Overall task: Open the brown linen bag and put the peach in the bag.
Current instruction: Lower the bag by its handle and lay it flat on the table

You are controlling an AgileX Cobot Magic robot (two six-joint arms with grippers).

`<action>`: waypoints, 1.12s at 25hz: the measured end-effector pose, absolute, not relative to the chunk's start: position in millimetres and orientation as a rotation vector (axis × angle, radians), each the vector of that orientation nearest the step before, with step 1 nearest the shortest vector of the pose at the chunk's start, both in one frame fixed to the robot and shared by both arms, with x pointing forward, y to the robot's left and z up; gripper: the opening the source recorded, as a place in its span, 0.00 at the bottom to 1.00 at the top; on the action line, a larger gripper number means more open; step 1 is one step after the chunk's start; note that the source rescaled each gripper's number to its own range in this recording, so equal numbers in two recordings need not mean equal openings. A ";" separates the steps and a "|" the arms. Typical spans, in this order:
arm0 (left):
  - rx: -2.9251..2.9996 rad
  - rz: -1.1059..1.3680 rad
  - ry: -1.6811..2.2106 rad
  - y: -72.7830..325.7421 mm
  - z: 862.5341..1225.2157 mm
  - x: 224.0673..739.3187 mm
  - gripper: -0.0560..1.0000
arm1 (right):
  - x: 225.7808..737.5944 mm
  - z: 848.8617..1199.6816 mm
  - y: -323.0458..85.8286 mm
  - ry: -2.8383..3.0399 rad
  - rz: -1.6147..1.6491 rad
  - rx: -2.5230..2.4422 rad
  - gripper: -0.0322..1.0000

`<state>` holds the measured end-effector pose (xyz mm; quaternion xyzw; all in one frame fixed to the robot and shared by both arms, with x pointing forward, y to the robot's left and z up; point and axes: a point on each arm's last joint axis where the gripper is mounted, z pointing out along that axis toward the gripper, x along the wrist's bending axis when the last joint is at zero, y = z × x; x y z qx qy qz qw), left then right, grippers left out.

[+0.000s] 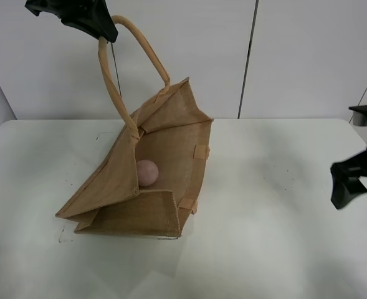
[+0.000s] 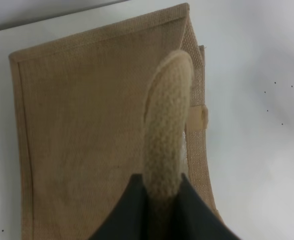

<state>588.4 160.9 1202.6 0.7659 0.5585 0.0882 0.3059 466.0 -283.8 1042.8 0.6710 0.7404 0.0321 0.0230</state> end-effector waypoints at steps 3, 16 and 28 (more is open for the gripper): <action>2.028 0.234 1.478 160.9 1202.6 588.4 0.05 | 412.3 1037.8 -288.2 2.274 0.119 2.053 1.00; 2.029 0.234 1.476 160.9 1202.6 588.4 0.05 | 279.2 1049.5 -296.2 1.812 0.778 1.636 1.00; 2.029 0.234 1.477 160.9 1202.4 588.5 0.05 | 235.0 1053.6 -298.8 1.607 0.975 1.453 1.00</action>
